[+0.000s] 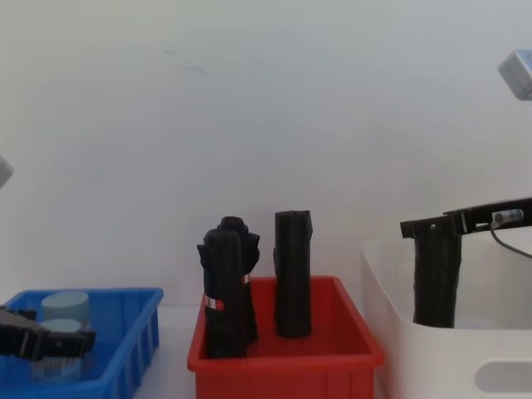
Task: Pick the cotton swabs from the blue box and place them into the white box.
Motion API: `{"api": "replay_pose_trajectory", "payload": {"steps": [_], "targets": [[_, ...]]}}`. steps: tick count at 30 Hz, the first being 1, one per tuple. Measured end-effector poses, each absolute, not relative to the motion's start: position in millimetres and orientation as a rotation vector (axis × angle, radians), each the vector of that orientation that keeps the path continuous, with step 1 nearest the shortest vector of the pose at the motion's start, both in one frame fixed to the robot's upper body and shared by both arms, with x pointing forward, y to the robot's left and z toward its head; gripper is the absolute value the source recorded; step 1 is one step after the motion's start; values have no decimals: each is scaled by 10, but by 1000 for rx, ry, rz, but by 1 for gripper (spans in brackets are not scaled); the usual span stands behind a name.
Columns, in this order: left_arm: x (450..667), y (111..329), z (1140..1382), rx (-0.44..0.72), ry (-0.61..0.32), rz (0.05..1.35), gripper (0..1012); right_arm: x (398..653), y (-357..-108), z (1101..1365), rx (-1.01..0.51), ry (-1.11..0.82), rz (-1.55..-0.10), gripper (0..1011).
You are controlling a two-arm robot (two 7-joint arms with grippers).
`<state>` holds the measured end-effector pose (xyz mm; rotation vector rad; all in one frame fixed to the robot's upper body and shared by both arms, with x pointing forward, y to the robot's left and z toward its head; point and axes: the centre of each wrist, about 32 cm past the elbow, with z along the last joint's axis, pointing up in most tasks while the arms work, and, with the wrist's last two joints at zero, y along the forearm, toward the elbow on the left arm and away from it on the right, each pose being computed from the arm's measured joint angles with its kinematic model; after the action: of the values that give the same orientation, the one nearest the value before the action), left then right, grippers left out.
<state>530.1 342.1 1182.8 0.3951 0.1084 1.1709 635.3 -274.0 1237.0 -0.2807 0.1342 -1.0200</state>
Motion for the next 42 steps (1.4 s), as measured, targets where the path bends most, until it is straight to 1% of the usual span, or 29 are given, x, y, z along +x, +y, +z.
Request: {"api": "replay_pose_trajectory", "payload": {"steps": [23, 27, 32, 33, 34, 35, 37, 42], "targets": [[5366, 3355, 11689, 437, 115, 1175, 1004, 6353, -2740, 12370, -281, 134, -1020, 1001], [5371, 3349, 11678, 440, 114, 1178, 943, 6353, -2740, 12370, -281, 134, -1020, 1002], [5372, 3344, 11669, 442, 113, 1180, 782, 6353, -2740, 12370, -281, 134, -1020, 1002], [5373, 3343, 11666, 443, 113, 1180, 782, 6353, -2740, 12370, -281, 134, -1020, 1002], [5373, 3343, 11666, 443, 113, 1180, 757, 6353, -2740, 12370, -281, 134, -1020, 1002], [5373, 3342, 11665, 443, 113, 1180, 702, 6353, -2740, 12370, -281, 134, -1020, 1002], [5374, 3341, 11662, 444, 113, 1181, 683, 6353, -2740, 12370, -281, 134, -1020, 1002], [5374, 3340, 11659, 444, 113, 1182, 678, 6353, -2740, 12370, -281, 134, -1020, 1002]]}}
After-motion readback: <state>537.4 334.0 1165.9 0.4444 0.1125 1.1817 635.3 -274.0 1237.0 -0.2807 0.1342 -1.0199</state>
